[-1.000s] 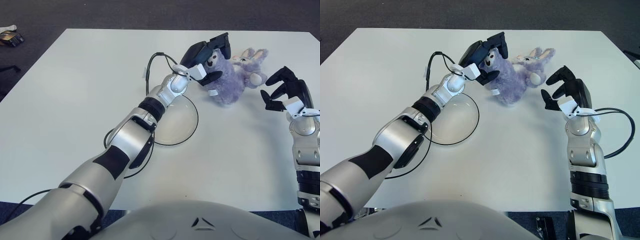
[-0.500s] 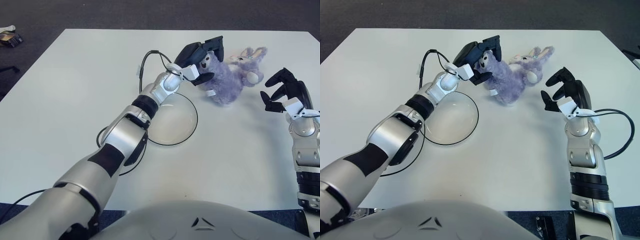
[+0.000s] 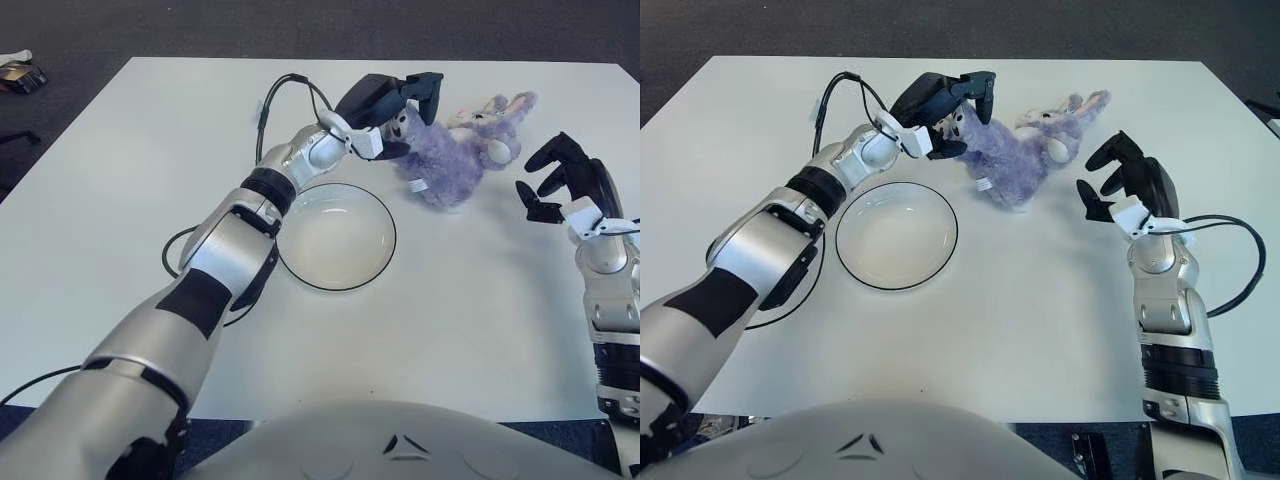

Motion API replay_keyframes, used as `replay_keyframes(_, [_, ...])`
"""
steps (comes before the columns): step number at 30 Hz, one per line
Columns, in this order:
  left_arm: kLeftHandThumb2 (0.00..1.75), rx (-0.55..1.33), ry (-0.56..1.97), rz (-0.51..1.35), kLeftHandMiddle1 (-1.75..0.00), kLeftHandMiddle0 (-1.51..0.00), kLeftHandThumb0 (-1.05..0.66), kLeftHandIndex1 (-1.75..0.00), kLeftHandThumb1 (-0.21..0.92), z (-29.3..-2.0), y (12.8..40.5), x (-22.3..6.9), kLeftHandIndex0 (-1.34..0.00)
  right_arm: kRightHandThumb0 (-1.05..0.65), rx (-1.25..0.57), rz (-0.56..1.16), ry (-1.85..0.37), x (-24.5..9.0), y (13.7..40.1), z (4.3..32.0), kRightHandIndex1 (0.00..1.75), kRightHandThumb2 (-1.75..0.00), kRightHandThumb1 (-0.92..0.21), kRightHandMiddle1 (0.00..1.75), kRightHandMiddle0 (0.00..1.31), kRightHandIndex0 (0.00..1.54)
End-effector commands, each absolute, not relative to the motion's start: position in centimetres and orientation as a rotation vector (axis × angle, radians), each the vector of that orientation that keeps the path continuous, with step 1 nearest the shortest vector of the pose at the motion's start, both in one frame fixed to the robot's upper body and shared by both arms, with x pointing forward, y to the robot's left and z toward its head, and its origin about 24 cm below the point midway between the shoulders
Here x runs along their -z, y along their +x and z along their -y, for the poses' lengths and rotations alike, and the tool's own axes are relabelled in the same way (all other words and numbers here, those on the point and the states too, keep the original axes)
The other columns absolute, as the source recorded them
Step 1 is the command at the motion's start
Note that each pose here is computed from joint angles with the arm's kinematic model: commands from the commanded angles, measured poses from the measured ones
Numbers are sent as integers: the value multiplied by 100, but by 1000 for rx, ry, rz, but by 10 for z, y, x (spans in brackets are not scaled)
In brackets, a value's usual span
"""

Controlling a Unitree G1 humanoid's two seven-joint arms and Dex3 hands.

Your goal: Put the doll into the plate.

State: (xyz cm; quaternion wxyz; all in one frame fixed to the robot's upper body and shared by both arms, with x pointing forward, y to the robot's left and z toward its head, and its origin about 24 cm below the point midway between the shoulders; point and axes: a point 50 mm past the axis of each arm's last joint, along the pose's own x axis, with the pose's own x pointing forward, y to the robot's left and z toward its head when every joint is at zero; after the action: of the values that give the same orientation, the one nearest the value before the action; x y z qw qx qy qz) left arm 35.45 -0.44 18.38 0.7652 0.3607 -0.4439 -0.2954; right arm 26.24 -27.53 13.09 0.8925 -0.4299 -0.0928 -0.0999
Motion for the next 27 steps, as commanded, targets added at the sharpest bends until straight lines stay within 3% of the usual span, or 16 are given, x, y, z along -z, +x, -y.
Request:
replay_keyframes(1, [163,643,835,1009,-160,-90,0,-175,0,3,356,-192,-63,-1,198,248,-950,-137,264,276,148,-104,-48,175,38,55])
replay_keyframes(19, [162,678,915,1175,-164,-86,0,-175,3,-3,349,-197,-60,-1,192,317,-1075,-151,273,278,144,-94,-56,175,41,46])
replay_keyframes(27, [158,710,999,1264,-165,-84,0,-175,6,-5,347,-200,-58,-1,226,323,-1099,-158,284,279,147,-83,-64,174,35,41])
